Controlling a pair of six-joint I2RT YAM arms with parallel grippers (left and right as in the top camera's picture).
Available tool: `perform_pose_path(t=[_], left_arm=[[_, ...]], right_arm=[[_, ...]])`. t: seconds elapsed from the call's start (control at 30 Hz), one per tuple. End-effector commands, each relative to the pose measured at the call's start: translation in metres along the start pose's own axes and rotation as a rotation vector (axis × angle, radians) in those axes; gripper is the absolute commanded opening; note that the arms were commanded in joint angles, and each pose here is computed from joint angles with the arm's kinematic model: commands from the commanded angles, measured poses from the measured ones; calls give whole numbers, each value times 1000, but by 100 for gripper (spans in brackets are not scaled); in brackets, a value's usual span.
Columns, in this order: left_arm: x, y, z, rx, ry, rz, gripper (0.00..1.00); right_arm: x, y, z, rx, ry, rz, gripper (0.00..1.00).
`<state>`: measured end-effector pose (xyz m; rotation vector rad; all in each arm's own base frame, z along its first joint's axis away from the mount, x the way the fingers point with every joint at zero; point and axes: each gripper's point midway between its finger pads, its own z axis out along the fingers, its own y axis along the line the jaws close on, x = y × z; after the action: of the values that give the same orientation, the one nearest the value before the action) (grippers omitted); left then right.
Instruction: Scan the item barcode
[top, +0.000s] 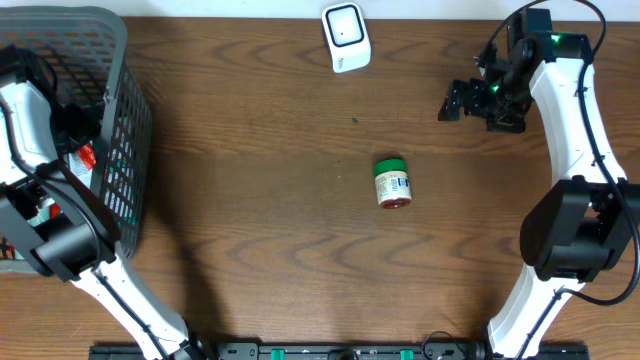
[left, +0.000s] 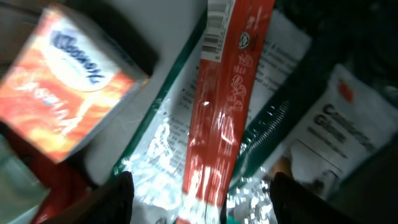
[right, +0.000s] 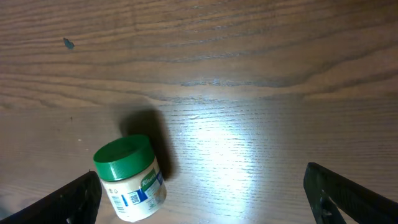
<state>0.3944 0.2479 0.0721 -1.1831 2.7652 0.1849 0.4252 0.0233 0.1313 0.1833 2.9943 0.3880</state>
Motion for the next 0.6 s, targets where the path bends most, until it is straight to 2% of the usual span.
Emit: perform_pose_path(t=[0.0, 0.13, 0.37, 0.4, 0.47, 0.53, 0.57], left_arm=[[6, 2, 20, -15, 45, 9, 70], [8, 2, 30, -19, 63, 10, 69], [10, 1, 39, -24, 80, 12, 57], [10, 1, 39, -23, 78, 12, 53], [10, 1, 39, -23, 77, 12, 35], [9, 1, 38, -21, 75, 11, 12], [8, 1, 36, -20, 70, 11, 8]], right_arm=[[-4, 0, -5, -5, -18, -2, 99], [-4, 0, -5, -5, -18, -2, 99], [-4, 0, -5, -5, -18, -2, 99], [-4, 0, -5, -5, -18, -2, 99], [-4, 0, -5, -5, -18, -2, 99], [-4, 0, -5, -5, -18, -2, 99], [-4, 0, -5, -5, -18, -2, 99]])
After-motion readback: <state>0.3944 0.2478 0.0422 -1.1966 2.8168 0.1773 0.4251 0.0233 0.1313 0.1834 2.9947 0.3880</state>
